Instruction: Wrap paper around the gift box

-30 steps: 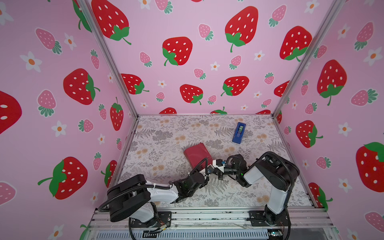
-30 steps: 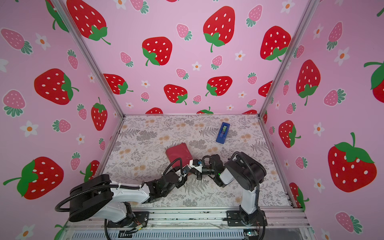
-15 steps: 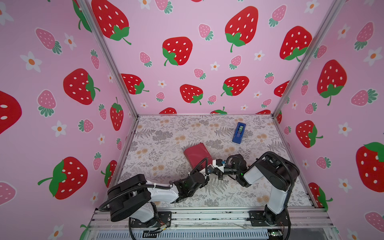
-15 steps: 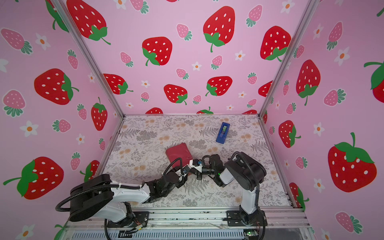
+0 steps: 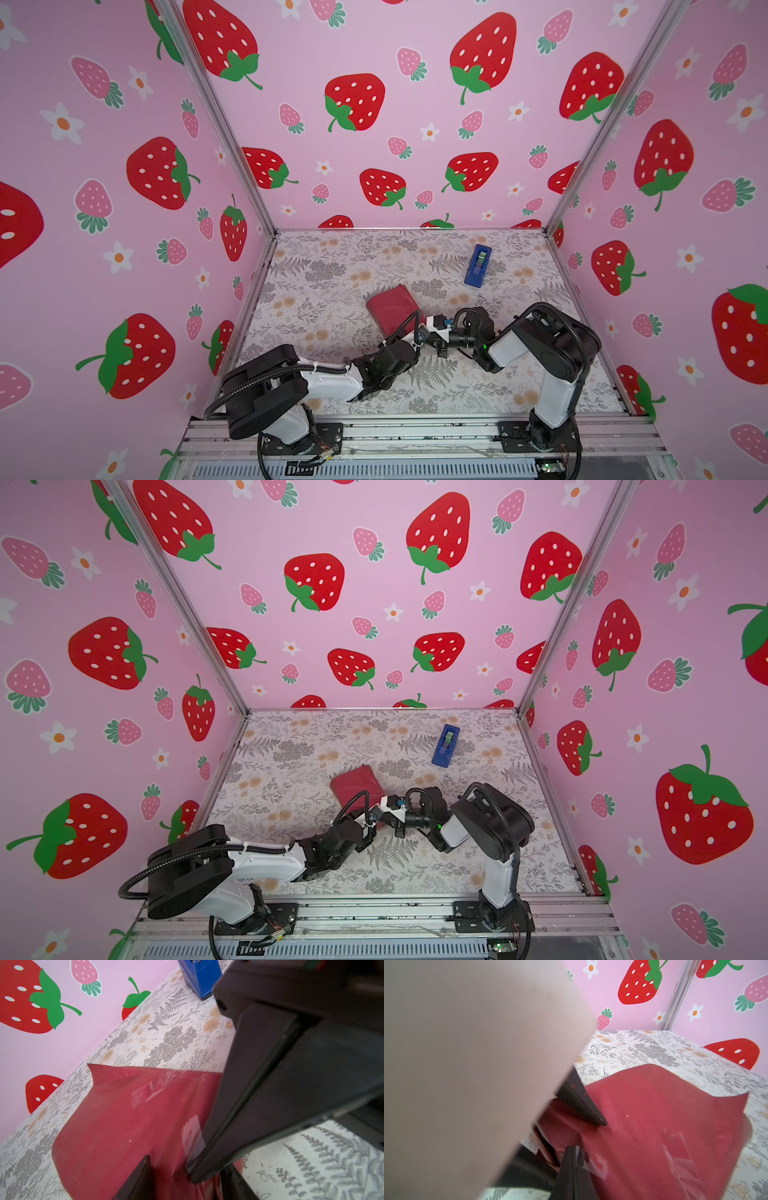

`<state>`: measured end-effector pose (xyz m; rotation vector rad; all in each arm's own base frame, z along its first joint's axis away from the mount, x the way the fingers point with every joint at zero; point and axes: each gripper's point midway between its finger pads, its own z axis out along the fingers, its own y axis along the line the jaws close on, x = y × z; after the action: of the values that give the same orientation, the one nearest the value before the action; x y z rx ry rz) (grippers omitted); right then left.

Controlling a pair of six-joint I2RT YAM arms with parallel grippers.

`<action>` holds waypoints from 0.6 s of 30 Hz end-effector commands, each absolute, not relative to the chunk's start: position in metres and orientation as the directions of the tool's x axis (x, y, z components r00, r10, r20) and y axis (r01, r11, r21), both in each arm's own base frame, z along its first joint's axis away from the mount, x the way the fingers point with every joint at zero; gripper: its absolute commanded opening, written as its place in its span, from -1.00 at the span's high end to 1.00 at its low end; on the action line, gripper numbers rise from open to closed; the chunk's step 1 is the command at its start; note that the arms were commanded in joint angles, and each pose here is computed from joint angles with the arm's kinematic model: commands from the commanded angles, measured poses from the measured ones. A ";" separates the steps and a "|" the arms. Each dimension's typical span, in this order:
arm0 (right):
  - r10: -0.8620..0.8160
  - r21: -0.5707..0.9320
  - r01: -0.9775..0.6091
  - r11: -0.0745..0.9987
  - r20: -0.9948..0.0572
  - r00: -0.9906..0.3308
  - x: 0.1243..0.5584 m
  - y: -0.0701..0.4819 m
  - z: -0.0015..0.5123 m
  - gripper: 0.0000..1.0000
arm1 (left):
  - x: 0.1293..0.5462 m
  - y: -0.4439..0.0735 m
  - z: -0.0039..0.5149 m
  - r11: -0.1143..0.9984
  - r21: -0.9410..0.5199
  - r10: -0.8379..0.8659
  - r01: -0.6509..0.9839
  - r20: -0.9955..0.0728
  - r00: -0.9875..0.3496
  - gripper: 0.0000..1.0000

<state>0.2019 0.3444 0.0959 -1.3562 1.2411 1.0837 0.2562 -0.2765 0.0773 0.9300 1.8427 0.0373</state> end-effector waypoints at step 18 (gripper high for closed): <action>-0.142 -0.196 -0.981 -0.001 -0.970 0.195 0.208 0.347 0.122 0.20 | 0.243 -0.247 0.023 0.648 0.435 0.719 0.625 -0.619 -0.315 -0.02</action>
<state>0.2069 0.3443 0.1132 -1.3673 1.2170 1.0116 0.2609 -0.2758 0.0777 0.9099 1.8656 0.0509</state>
